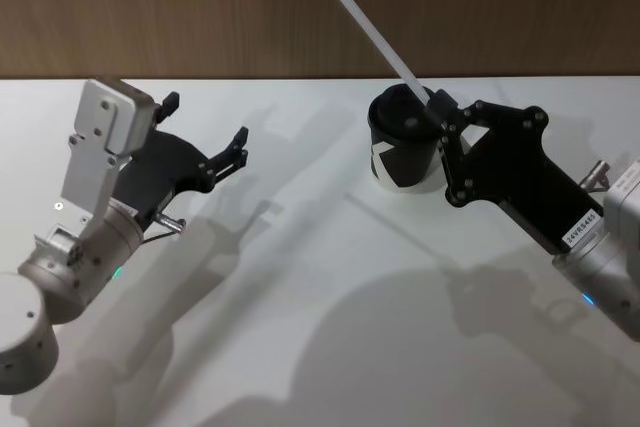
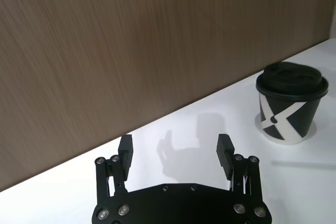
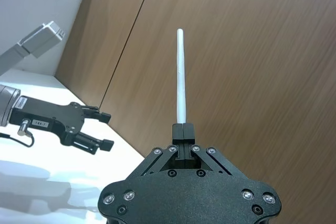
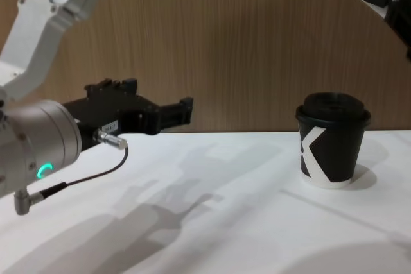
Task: Pick up the straw with one hand, pass it to the other hand, and insert it into the cup.
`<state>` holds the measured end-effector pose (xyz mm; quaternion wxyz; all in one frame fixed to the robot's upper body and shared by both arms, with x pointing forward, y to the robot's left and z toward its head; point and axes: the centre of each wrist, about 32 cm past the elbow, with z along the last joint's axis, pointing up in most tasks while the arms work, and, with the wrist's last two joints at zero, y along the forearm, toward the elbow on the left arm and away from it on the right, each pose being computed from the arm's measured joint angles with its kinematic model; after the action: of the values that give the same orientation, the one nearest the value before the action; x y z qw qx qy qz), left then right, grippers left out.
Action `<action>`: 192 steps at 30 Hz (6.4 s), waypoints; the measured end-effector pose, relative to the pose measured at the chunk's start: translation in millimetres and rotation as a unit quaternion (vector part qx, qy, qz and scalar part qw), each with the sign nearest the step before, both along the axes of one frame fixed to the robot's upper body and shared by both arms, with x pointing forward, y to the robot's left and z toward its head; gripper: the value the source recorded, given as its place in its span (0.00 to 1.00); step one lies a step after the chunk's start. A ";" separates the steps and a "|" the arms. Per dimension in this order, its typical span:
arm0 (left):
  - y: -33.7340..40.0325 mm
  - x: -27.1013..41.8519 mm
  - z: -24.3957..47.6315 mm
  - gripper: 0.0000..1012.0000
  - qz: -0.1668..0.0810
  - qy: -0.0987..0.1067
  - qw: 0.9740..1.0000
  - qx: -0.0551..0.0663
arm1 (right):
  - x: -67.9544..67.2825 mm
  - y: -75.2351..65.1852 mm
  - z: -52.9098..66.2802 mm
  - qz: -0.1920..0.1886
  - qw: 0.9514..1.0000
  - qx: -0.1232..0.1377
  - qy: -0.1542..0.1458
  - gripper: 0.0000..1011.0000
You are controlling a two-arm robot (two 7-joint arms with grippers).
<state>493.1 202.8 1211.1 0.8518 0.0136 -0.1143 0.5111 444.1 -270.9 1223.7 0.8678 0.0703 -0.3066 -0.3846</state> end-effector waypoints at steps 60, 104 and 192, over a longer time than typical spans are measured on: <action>-6.3 21.1 76.3 0.99 -0.308 0.057 0.919 -0.240 | 0.2 0.3 0.2 0.002 1.000 0.000 0.000 0.00; -52.8 35.7 71.0 0.99 -0.352 0.100 0.869 -0.332 | 0.2 0.3 0.2 0.001 1.000 0.000 0.000 0.00; -54.7 35.0 75.0 0.01 -0.322 0.077 0.895 -0.300 | 0.2 0.3 0.2 0.001 1.000 0.000 0.000 0.83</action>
<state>528.1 148.1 1286.0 0.9395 -0.2410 0.1120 0.2163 444.3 -270.6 1223.9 0.8683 0.0709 -0.3067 -0.3833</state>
